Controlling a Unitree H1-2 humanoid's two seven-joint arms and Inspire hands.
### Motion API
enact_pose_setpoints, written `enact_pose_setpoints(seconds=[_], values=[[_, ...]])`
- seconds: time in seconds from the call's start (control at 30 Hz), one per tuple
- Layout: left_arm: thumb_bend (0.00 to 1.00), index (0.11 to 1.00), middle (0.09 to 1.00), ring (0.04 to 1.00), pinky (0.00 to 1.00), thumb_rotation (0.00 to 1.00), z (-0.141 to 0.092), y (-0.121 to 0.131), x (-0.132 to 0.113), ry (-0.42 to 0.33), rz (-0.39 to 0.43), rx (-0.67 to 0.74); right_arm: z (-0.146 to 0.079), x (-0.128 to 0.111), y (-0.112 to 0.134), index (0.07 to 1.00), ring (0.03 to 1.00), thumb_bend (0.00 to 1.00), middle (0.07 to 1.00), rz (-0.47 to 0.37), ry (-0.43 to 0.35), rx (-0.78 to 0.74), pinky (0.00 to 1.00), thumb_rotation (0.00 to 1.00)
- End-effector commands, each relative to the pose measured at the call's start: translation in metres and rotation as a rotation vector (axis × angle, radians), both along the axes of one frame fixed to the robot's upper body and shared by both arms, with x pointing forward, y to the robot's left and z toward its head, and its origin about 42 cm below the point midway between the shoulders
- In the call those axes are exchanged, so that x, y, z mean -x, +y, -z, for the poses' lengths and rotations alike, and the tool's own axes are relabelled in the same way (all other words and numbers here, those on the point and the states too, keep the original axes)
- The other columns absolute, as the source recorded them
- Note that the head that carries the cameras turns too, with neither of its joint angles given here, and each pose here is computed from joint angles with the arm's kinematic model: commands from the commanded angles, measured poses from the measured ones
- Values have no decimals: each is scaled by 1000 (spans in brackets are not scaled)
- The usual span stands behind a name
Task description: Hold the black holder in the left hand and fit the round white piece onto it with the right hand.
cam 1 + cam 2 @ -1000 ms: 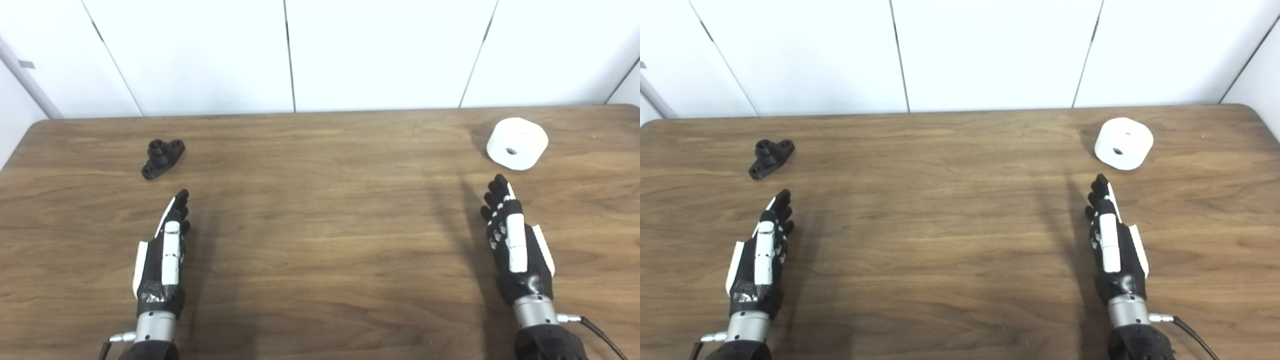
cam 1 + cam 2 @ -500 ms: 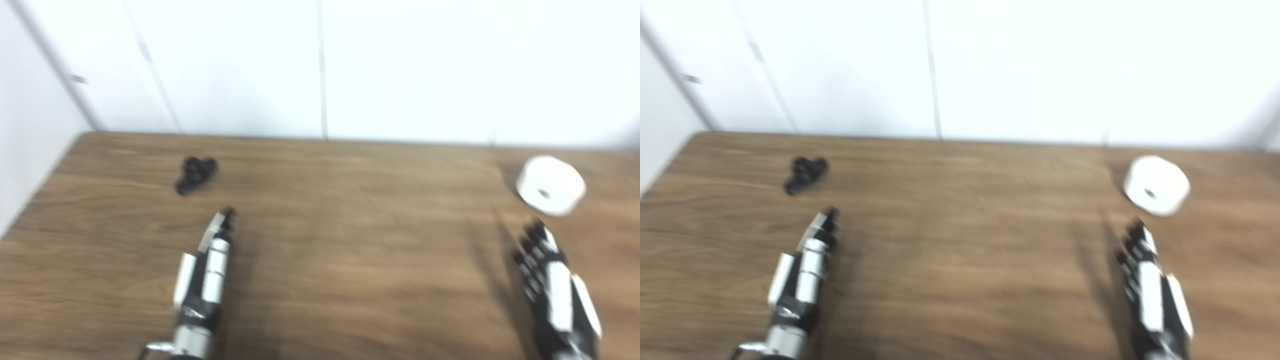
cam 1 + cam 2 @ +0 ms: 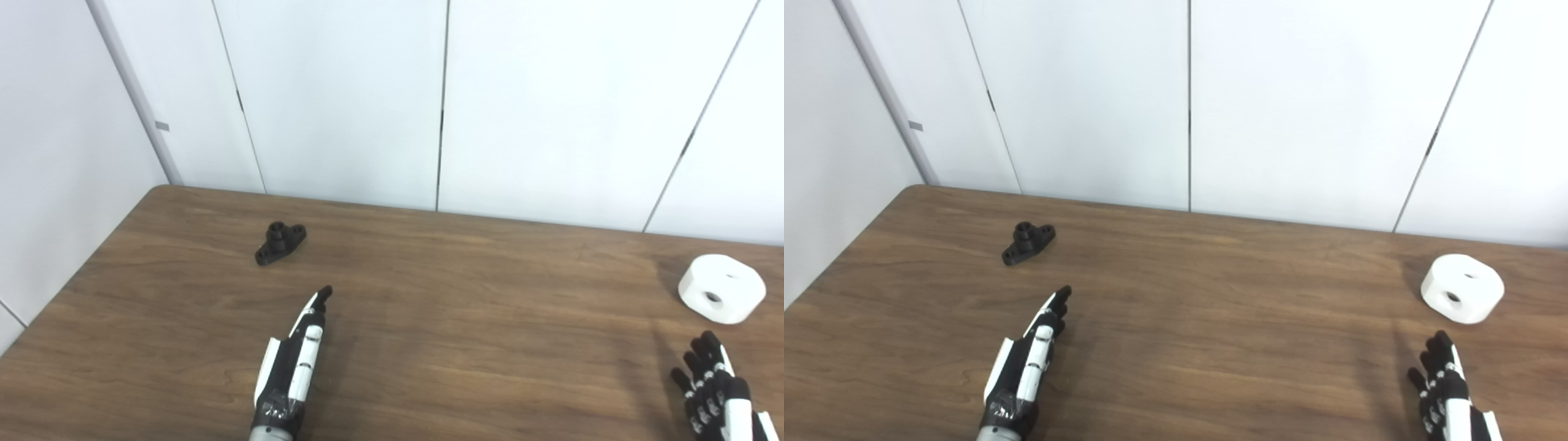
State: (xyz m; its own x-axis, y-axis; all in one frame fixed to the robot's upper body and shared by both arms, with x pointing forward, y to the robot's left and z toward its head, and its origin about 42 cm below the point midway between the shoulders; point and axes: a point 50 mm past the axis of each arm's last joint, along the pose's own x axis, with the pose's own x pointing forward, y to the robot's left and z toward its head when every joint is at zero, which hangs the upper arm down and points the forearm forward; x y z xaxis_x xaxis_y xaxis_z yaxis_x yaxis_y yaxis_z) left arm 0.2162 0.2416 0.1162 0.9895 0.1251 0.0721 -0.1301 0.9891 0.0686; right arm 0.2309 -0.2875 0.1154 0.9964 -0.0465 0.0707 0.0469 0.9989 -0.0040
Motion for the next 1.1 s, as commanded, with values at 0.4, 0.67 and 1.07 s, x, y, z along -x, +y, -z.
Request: enact_pose_setpoints(seconds=[0.4,0.67,1.07], values=[[583,947,979,998,1000,599,-5,0,12,60,-55,-141,7,3,-3,1000,1000,627,1000,7,-7,0,1000,1000],[790,928,977,1000,1000,409,-39,30,-6,75,-79,-247,7,1,-2,999,1000,631,1000,10,-10,-12,1000,999],[878,909,962,1000,1000,385,-79,72,-41,47,-153,-478,7,-4,1,1000,1000,599,996,16,-20,-14,1000,999]])
